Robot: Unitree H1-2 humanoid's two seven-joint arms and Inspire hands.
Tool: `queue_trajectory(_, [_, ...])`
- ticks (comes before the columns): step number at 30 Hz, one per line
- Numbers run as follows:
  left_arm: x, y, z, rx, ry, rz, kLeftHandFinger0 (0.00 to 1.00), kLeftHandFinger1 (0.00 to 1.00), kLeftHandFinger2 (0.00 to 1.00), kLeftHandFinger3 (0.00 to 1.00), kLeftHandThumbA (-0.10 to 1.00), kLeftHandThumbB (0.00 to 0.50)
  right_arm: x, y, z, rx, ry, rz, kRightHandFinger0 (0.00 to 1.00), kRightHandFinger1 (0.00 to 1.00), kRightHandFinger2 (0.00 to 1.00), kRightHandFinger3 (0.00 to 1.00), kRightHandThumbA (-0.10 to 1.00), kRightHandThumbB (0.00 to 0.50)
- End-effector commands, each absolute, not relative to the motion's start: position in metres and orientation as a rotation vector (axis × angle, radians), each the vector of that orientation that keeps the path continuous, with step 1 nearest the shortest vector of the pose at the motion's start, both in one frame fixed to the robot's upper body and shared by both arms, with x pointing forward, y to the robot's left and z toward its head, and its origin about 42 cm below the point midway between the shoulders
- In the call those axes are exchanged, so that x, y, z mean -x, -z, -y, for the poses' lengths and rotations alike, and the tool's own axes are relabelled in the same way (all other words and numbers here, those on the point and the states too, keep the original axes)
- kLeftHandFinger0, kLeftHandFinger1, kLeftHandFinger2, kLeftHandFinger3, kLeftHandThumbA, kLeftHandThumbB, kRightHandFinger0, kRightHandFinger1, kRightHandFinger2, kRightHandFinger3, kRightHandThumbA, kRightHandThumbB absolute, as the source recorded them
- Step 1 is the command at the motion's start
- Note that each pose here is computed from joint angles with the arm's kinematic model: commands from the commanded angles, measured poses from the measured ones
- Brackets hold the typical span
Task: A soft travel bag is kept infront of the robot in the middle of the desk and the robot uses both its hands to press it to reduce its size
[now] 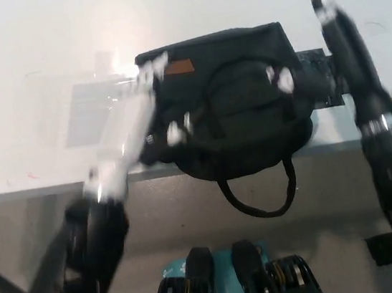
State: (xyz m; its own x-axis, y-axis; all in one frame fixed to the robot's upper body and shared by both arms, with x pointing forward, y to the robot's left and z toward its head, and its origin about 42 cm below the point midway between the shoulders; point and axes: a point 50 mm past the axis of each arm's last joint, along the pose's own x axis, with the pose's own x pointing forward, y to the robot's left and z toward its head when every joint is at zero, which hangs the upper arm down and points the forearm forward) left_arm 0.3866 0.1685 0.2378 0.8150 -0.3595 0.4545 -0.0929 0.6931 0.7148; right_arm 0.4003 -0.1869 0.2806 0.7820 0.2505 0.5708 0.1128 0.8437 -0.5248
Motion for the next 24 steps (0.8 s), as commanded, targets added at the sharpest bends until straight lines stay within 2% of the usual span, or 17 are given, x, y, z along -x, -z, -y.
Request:
queue_trajectory(1, [-0.162, -0.338, -0.216, -0.316, 0.245, 1.259, 1.00, 1.00, 1.00, 1.00, 1.00, 0.334, -0.173, -0.355, 0.174, 0.285, -0.228, 1.354, 1.00, 1.00, 1.00, 1.00, 1.00, 0.352])
queue_trajectory(2, [-0.159, -0.334, -0.216, -0.317, 0.238, 1.240, 1.00, 1.00, 1.00, 1.00, 1.00, 0.339, -0.170, -0.352, 0.175, 0.316, -0.213, 1.364, 1.00, 1.00, 1.00, 1.00, 1.00, 0.351])
queue_trajectory(3, [-0.155, -0.326, -0.214, -0.292, 0.229, 1.181, 1.00, 1.00, 1.00, 1.00, 1.00, 0.338, -0.169, -0.345, 0.177, 0.332, -0.210, 1.360, 1.00, 1.00, 1.00, 1.00, 1.00, 0.283])
queue_trajectory(4, [-0.152, -0.313, -0.206, -0.230, 0.197, 1.095, 1.00, 1.00, 1.00, 1.00, 1.00, 0.315, -0.170, -0.332, 0.177, 0.297, -0.230, 1.308, 1.00, 1.00, 1.00, 1.00, 1.00, 0.304])
queue_trajectory(5, [-0.152, -0.306, -0.204, -0.231, 0.185, 1.070, 1.00, 1.00, 1.00, 1.00, 1.00, 0.306, -0.170, -0.326, 0.175, 0.262, -0.251, 1.260, 1.00, 1.00, 1.00, 1.00, 1.00, 0.295])
queue_trajectory(7, [-0.153, -0.278, -0.203, -0.274, 0.160, 1.017, 1.00, 1.00, 1.00, 1.00, 1.00, 0.314, -0.165, -0.301, 0.172, 0.257, -0.235, 1.173, 1.00, 1.00, 1.00, 1.00, 1.00, 0.185])
queue_trajectory(8, [-0.153, -0.267, -0.202, -0.269, 0.174, 0.981, 1.00, 1.00, 1.00, 1.00, 1.00, 0.320, -0.164, -0.290, 0.171, 0.254, -0.220, 1.129, 1.00, 1.00, 1.00, 1.00, 1.00, 0.168])
queue_trajectory(9, [-0.156, -0.259, -0.203, -0.296, 0.189, 0.946, 1.00, 1.00, 1.00, 1.00, 1.00, 0.312, -0.166, -0.271, 0.171, 0.297, -0.182, 1.124, 1.00, 1.00, 1.00, 1.00, 1.00, 0.068])
queue_trajectory(10, [-0.157, -0.247, -0.203, -0.302, 0.217, 0.879, 1.00, 1.00, 1.00, 1.00, 1.00, 0.320, -0.163, -0.255, 0.175, 0.342, -0.164, 1.022, 1.00, 1.00, 1.00, 1.00, 1.00, 0.160])
queue_trajectory(12, [-0.160, -0.218, -0.201, -0.321, 0.200, 0.759, 1.00, 1.00, 1.00, 1.00, 1.00, 0.276, -0.160, -0.224, 0.180, 0.306, -0.178, 0.883, 1.00, 1.00, 1.00, 1.00, 1.00, 0.127])
queue_trajectory(13, [-0.163, -0.206, -0.201, -0.291, 0.200, 0.708, 1.00, 1.00, 1.00, 1.00, 1.00, 0.274, -0.159, -0.211, 0.182, 0.296, -0.172, 0.826, 1.00, 1.00, 1.00, 1.00, 1.00, 0.115])
queue_trajectory(16, [-0.171, -0.154, -0.205, -0.206, 0.166, 0.523, 1.00, 1.00, 1.00, 1.00, 1.00, 0.223, -0.161, -0.160, 0.194, 0.272, -0.113, 0.614, 1.00, 1.00, 1.00, 1.00, 1.00, 0.123])
queue_trajectory(17, [-0.171, -0.148, -0.206, -0.198, 0.157, 0.504, 1.00, 1.00, 1.00, 1.00, 1.00, 0.222, -0.161, -0.154, 0.195, 0.268, -0.108, 0.588, 1.00, 1.00, 1.00, 1.00, 1.00, 0.125])
queue_trajectory(18, [-0.176, -0.123, -0.209, -0.194, 0.161, 0.423, 1.00, 1.00, 1.00, 1.00, 1.00, 0.251, -0.165, -0.130, 0.201, 0.226, -0.104, 0.479, 1.00, 1.00, 1.00, 1.00, 1.00, 0.100])
queue_trajectory(19, [-0.181, -0.106, -0.213, -0.199, 0.169, 0.364, 1.00, 1.00, 1.00, 1.00, 1.00, 0.264, -0.170, -0.114, 0.207, 0.216, -0.087, 0.414, 1.00, 1.00, 1.00, 1.00, 1.00, 0.121])
queue_trajectory(23, [-0.193, -0.072, -0.219, -0.275, 0.145, 0.274, 1.00, 1.00, 1.00, 1.00, 1.00, 0.237, -0.183, -0.084, 0.217, 0.224, -0.062, 0.306, 1.00, 1.00, 1.00, 1.00, 1.00, 0.152])
queue_trajectory(24, [-0.194, -0.066, -0.220, -0.288, 0.139, 0.255, 1.00, 1.00, 1.00, 1.00, 1.00, 0.243, -0.186, -0.078, 0.219, 0.226, -0.064, 0.288, 1.00, 1.00, 1.00, 1.00, 1.00, 0.132])
